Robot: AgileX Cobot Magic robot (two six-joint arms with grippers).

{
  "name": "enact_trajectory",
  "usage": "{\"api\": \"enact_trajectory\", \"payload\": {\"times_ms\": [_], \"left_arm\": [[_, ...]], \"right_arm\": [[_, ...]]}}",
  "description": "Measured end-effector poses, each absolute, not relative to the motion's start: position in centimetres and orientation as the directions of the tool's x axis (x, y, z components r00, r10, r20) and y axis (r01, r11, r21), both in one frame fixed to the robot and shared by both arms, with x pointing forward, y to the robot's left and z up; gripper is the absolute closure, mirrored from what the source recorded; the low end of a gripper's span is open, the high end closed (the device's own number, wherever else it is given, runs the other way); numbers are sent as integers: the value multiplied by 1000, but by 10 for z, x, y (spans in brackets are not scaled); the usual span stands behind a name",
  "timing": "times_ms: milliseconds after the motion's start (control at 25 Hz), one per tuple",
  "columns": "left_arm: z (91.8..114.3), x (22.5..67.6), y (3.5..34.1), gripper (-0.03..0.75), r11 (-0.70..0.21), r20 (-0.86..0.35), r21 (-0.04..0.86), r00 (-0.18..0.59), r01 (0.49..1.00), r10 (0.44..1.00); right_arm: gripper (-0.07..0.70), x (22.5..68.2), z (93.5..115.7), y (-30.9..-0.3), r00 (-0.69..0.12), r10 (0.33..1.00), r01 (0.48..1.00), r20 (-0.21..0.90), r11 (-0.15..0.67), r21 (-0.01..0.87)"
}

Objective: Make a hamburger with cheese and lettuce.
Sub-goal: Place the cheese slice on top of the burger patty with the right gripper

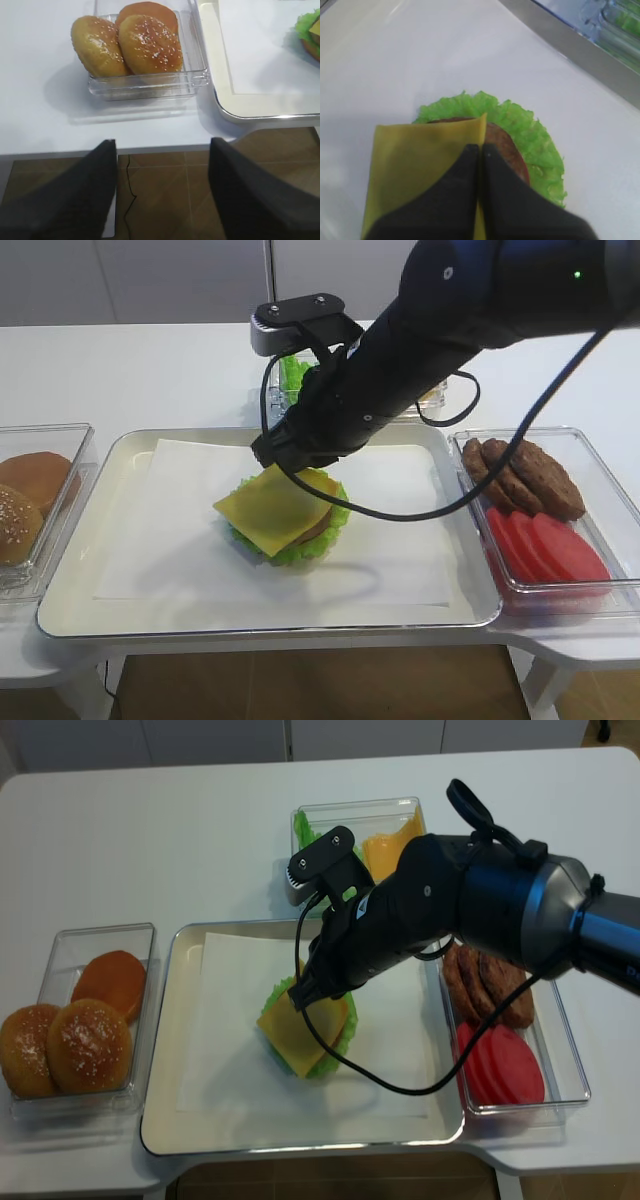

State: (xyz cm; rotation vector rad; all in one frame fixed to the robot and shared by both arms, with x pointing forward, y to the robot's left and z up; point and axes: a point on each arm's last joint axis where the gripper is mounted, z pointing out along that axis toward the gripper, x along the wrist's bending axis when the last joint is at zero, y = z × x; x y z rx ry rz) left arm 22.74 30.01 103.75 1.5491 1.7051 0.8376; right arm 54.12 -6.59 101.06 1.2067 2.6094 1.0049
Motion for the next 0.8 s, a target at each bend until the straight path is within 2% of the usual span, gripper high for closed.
{"api": "enact_trajectory", "payload": {"times_ms": [200, 280, 400, 640, 800], "left_arm": [[1038, 227, 300, 285, 86, -60, 823, -64, 561, 996], [1038, 227, 300, 285, 86, -60, 823, -64, 561, 996], [1038, 227, 300, 285, 86, -60, 823, -64, 561, 996], [1038, 227, 300, 285, 86, -60, 823, -64, 561, 996], [1038, 227, 300, 285, 86, -60, 823, -64, 561, 996]], "right_arm": [[624, 543, 1007, -65, -680, 711, 649, 179, 471, 598], [599, 543, 1007, -65, -680, 712, 649, 178, 469, 599], [500, 543, 1007, -65, -679, 712, 649, 178, 469, 600], [226, 543, 1006, -66, -659, 730, 667, 182, 455, 590], [181, 544, 1007, -70, -639, 753, 675, 155, 453, 583]]}}
